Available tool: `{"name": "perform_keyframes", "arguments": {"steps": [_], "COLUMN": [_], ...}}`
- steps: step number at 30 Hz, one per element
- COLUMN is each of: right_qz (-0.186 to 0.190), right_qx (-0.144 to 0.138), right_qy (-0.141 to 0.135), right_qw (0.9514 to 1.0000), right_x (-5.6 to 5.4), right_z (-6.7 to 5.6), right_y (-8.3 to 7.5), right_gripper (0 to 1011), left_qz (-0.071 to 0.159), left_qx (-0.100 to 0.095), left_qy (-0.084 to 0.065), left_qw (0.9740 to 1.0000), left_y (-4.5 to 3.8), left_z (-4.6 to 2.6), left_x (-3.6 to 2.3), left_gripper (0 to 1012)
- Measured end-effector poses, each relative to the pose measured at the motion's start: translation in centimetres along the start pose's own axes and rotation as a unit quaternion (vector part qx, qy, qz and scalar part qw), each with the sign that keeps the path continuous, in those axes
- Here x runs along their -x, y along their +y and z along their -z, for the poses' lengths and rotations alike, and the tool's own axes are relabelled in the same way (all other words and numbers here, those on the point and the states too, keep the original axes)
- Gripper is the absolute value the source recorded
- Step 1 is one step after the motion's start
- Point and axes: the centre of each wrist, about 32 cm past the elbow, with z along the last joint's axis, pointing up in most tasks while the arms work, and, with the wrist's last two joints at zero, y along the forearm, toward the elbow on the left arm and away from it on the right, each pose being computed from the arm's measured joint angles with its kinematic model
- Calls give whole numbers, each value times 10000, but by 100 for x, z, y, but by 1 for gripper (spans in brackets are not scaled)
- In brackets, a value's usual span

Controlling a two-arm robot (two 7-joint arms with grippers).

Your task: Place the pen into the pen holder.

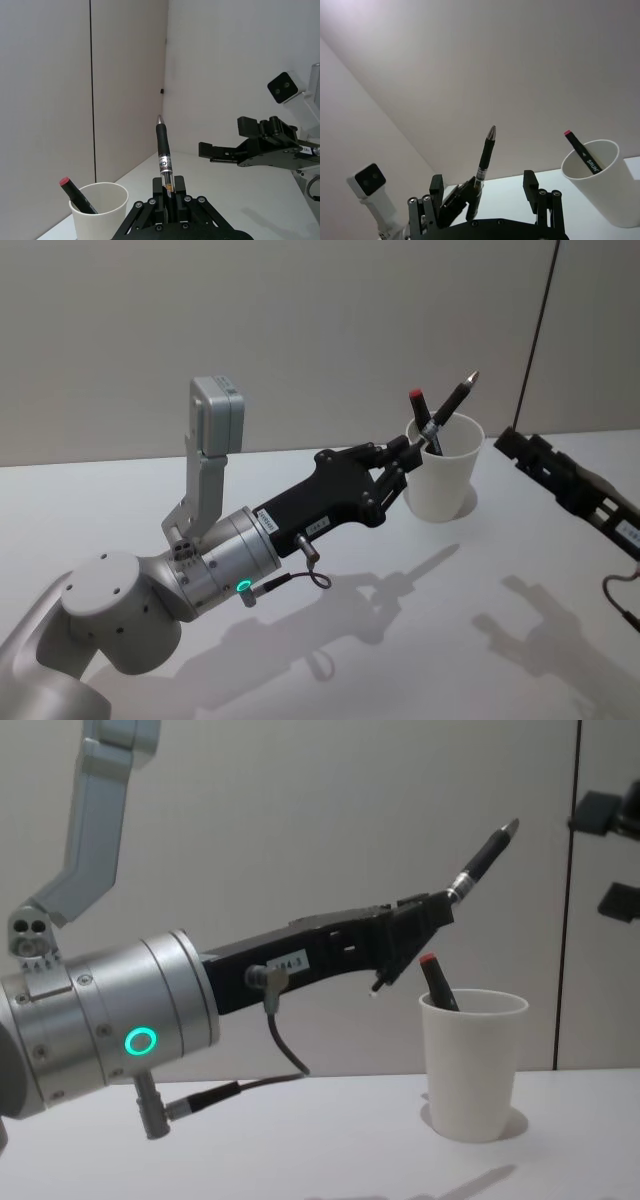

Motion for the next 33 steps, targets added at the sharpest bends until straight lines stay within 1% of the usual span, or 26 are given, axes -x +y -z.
{"name": "perform_keyframes", "arguments": {"steps": [2, 4, 5, 9, 12, 21, 33], "right_qz": [-8, -12, -12, 28, 56, 141, 223], "right_qx": [-25, -59, -59, -72, -72, -33, -14], "right_qy": [132, 328, 328, 539, 635, 769, 740], "right_qw": [9999, 9994, 9994, 9985, 9979, 9969, 9970], "right_x": [13, 30, 30, 42, 51, 63, 75], "right_z": [8, 29, 29, 65, 92, 168, 243], "right_y": [25, 77, 77, 150, 209, 372, 563], "right_gripper": [1001, 1001, 1001, 1001, 1001, 1001, 1001], "left_qz": [0, 0, 0, 0, 0, 0, -1], "left_qx": [0, 0, 0, 0, 0, 0, 0], "left_qy": [0, 0, 0, 0, 0, 0, 0], "left_qw": [10000, 10000, 10000, 10000, 10000, 10000, 10000], "left_y": [0, 0, 0, 0, 0, 0, 0], "left_z": [0, 0, 0, 0, 0, 0, 0], "left_x": [0, 0, 0, 0, 0, 0, 0], "left_gripper": [138, 138, 138, 138, 138, 138, 138]}}
